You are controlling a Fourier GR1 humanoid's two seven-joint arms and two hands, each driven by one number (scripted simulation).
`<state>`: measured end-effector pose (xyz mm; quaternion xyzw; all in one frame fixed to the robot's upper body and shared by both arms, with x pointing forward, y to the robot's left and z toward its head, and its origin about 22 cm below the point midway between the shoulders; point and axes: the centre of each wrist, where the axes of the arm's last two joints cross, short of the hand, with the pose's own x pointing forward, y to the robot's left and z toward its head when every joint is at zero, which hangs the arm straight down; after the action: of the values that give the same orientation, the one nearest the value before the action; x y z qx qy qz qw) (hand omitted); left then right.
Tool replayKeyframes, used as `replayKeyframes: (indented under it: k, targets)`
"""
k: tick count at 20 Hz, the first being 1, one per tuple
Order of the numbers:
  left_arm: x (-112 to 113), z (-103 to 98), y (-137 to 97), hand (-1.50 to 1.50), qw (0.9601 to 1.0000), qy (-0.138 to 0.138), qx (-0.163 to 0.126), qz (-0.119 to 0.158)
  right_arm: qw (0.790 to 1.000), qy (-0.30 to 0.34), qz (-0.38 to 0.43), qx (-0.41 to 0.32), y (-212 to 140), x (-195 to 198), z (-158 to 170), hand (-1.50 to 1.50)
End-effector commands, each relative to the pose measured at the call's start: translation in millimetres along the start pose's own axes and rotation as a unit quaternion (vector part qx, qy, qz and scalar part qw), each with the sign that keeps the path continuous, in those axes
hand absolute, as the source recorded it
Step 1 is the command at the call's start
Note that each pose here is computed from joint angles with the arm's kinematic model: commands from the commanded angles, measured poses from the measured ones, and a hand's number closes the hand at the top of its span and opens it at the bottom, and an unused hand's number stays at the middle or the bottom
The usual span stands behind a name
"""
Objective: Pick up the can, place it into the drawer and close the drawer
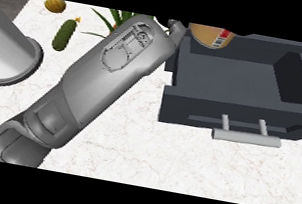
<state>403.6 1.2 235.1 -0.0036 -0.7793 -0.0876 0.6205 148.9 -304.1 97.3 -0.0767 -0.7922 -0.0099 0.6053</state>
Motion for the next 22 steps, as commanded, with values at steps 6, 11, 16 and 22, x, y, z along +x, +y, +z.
replayKeyframes:
  k: [6,11,16,22]
  targets:
    - [10.3,-19.8,-14.9,1.5,0.9997,0.005,0.005,-0.022,1.0,-0.013,-0.004,0.01,3.8,11.3,0.0,-1.5]
    - [-4.3,-23.9,-14.6,1.5,0.999,0.019,0.003,-0.039,1.0,-0.007,0.009,0.01,4.5,6.6,-21.5,-1.5]
    - [-22.0,-11.4,-26.1,1.5,0.998,0.026,0.018,-0.054,1.0,-0.006,-0.004,0.019,13.0,6.0,-16.6,-1.5]
    - [-35.7,-18.6,-16.7,1.5,0.9967,0.006,0.03,-0.075,1.0,-0.005,-0.003,0.002,8.8,4.4,-31.3,-1.5]
